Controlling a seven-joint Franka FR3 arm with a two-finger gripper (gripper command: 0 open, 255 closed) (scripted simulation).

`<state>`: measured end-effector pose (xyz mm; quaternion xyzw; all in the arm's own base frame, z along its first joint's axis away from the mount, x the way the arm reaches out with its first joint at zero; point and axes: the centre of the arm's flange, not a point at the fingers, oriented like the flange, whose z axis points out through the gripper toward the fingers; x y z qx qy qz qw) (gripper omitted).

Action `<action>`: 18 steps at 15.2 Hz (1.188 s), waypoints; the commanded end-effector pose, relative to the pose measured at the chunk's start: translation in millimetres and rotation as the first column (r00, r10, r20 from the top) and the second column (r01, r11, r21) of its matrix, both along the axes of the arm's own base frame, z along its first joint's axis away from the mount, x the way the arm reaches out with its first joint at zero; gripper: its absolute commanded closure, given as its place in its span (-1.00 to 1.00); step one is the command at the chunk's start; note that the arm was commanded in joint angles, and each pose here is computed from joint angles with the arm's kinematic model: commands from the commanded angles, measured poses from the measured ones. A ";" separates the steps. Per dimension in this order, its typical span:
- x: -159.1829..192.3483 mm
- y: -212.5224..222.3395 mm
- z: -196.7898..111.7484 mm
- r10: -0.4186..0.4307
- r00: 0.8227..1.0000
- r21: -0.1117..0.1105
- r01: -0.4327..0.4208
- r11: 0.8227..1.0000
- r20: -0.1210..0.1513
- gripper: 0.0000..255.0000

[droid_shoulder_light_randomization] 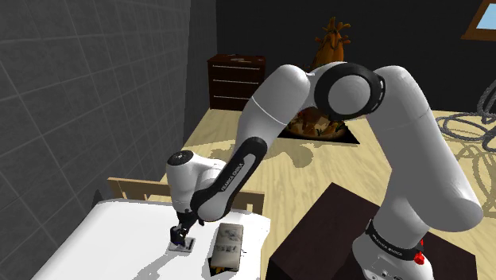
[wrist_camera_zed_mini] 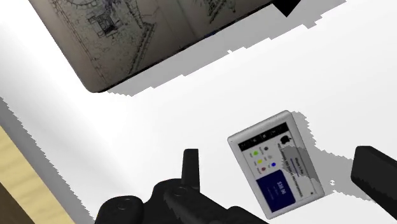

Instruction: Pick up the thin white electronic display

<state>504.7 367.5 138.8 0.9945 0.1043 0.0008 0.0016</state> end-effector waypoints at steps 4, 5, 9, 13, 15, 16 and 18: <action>1.5 12.0 -30.5 0.008 1.000 0.001 -0.008 1.000 -0.003 -1.00; 1.5 12.0 -35.7 0.008 1.000 0.001 -0.008 1.000 -0.003 -1.00; 1.5 12.0 -54.6 0.008 1.000 0.001 -0.008 1.000 -0.003 -1.00; 1.6 12.0 -54.4 0.008 1.000 0.001 -0.008 1.000 -0.003 1.00; 1.6 11.9 -54.2 0.008 1.000 0.001 -0.008 1.000 -0.003 1.00; 1.5 12.0 -54.2 0.008 1.000 0.001 -0.008 1.000 -0.003 1.00; 1.7 11.8 -54.3 0.008 1.000 0.001 -0.008 1.000 -0.003 1.00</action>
